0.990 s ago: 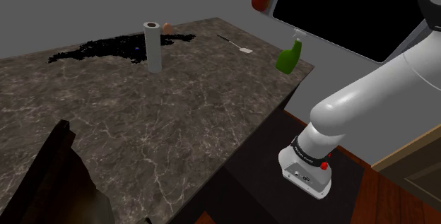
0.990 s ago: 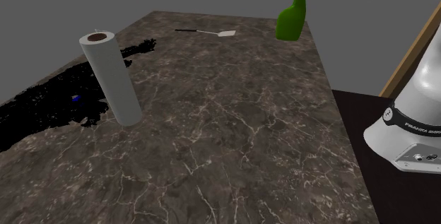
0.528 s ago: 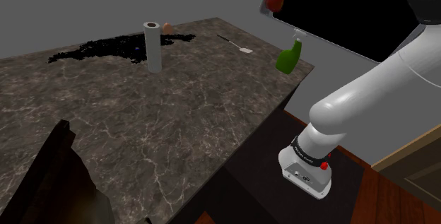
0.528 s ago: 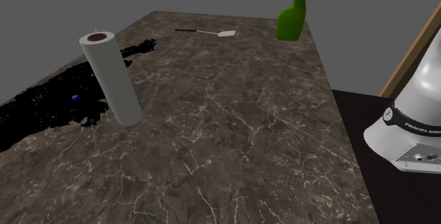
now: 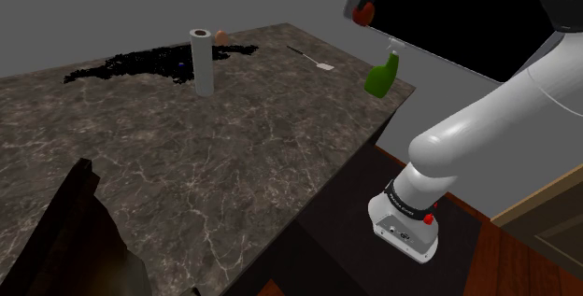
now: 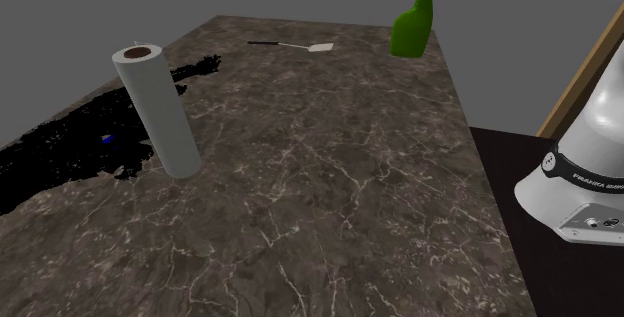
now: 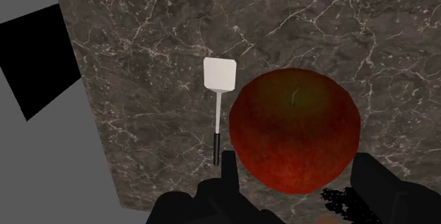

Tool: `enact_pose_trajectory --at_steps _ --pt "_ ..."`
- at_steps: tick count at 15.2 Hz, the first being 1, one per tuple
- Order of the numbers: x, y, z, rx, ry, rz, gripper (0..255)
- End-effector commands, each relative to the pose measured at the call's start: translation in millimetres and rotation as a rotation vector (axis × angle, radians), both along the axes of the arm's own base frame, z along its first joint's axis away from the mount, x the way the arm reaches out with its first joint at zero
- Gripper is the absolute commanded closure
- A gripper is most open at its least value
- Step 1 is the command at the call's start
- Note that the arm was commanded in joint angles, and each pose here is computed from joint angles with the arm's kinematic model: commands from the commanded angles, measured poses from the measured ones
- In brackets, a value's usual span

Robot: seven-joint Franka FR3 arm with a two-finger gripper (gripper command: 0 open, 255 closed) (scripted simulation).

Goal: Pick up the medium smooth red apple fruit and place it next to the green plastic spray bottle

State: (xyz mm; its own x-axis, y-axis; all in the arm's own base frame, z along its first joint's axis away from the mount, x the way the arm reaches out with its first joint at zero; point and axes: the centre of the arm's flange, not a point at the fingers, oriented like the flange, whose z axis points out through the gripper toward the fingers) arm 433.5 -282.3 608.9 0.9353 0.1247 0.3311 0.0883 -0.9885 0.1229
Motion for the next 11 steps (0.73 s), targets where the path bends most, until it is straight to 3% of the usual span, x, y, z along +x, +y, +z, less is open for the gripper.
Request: enact_pose_trajectory --at_steps 1,11 --pt "0 0 -10 0.0 0.0 0.0 255" --pt "0 0 -63 0.0 0.0 0.0 255"
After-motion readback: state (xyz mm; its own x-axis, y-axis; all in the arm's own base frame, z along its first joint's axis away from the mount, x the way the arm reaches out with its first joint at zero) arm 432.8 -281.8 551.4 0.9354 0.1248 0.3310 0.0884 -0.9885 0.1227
